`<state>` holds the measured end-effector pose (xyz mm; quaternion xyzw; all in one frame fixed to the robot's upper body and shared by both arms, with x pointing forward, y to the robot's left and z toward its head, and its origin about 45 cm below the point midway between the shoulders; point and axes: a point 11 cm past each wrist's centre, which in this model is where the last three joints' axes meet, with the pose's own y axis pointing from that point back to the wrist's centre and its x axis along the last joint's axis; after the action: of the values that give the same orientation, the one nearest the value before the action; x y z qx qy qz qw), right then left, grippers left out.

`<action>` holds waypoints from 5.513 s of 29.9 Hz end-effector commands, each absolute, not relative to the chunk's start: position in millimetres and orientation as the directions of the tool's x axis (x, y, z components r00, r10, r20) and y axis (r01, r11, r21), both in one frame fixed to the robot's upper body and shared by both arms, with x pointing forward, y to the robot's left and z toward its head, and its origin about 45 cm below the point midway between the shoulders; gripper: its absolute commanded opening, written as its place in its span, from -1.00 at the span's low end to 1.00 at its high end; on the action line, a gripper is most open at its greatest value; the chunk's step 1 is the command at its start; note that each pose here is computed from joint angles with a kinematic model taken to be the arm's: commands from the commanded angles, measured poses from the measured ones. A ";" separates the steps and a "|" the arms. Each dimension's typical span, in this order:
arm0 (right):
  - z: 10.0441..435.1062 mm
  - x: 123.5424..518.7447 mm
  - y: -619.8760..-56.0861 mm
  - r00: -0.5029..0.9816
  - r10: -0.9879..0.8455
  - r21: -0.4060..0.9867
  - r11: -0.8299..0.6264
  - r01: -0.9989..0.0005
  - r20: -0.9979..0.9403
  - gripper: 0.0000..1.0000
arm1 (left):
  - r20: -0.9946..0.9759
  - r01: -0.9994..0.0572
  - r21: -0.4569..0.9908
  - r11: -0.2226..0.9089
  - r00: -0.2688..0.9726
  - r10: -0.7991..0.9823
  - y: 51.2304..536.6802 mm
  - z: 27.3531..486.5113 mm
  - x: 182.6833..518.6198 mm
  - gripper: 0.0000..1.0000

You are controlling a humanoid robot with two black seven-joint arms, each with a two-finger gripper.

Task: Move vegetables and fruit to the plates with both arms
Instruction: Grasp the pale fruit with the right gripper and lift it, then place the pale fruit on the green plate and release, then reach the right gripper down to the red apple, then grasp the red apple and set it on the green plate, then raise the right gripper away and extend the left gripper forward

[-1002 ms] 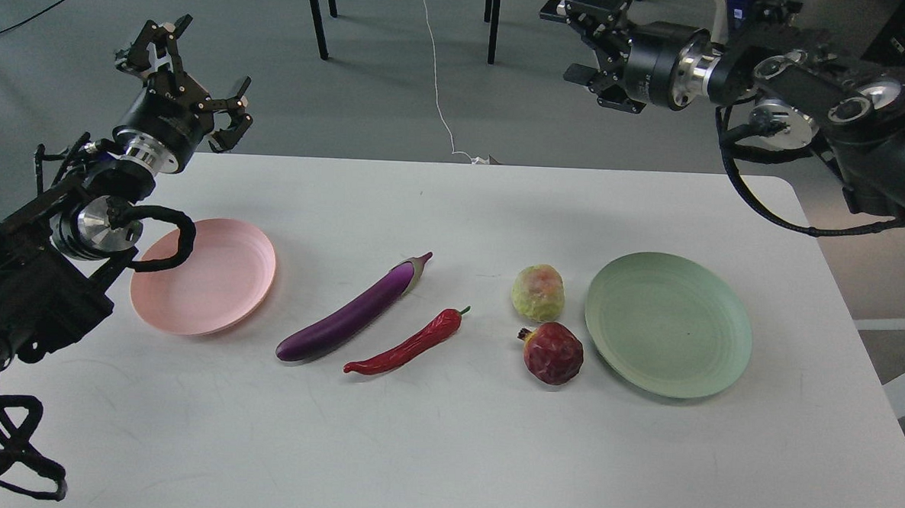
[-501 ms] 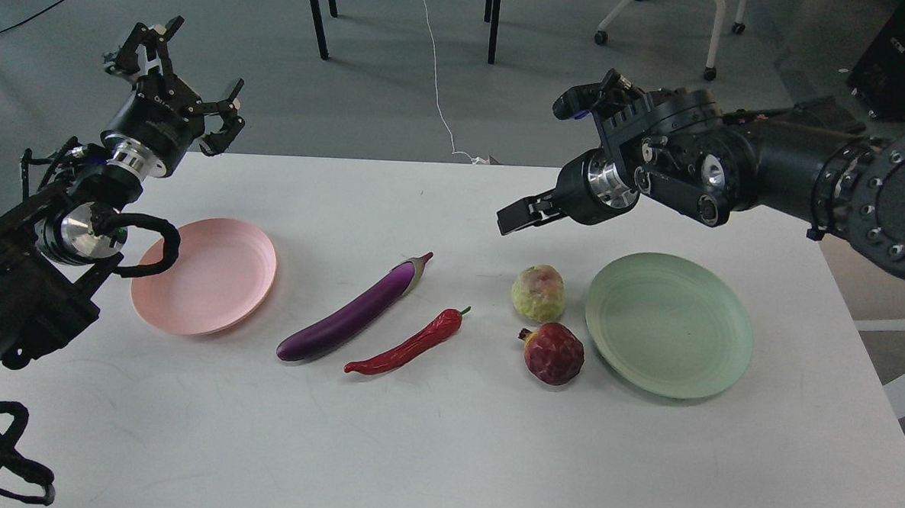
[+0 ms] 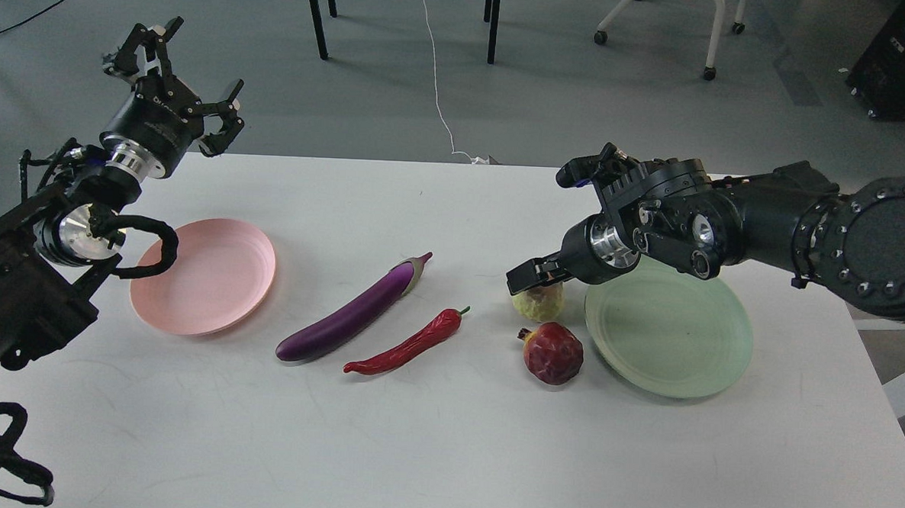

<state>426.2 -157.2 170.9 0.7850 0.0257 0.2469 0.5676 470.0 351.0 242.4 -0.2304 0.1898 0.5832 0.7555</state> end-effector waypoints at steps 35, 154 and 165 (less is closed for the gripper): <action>196.2 384.6 -361.2 0.919 0.122 0.916 -0.204 -0.346 0.375 -0.02 | -0.561 -0.967 -0.124 0.222 0.253 0.788 344.8 240.6 471.2 0.95; 322.6 468.4 -305.8 0.598 -0.556 0.301 -0.536 -0.789 0.577 0.96 | -0.107 -0.861 -0.049 0.506 0.508 0.855 296.4 277.0 479.5 0.95; 286.4 453.2 -344.2 0.385 -0.920 0.011 -0.386 -0.922 -0.070 0.96 | 0.578 -0.585 0.263 0.767 0.732 0.360 217.9 268.9 421.6 0.94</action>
<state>455.3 -334.5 292.3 0.8486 -0.5273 0.0109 0.0419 434.4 234.0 281.9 0.1588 -0.1917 0.3205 0.9140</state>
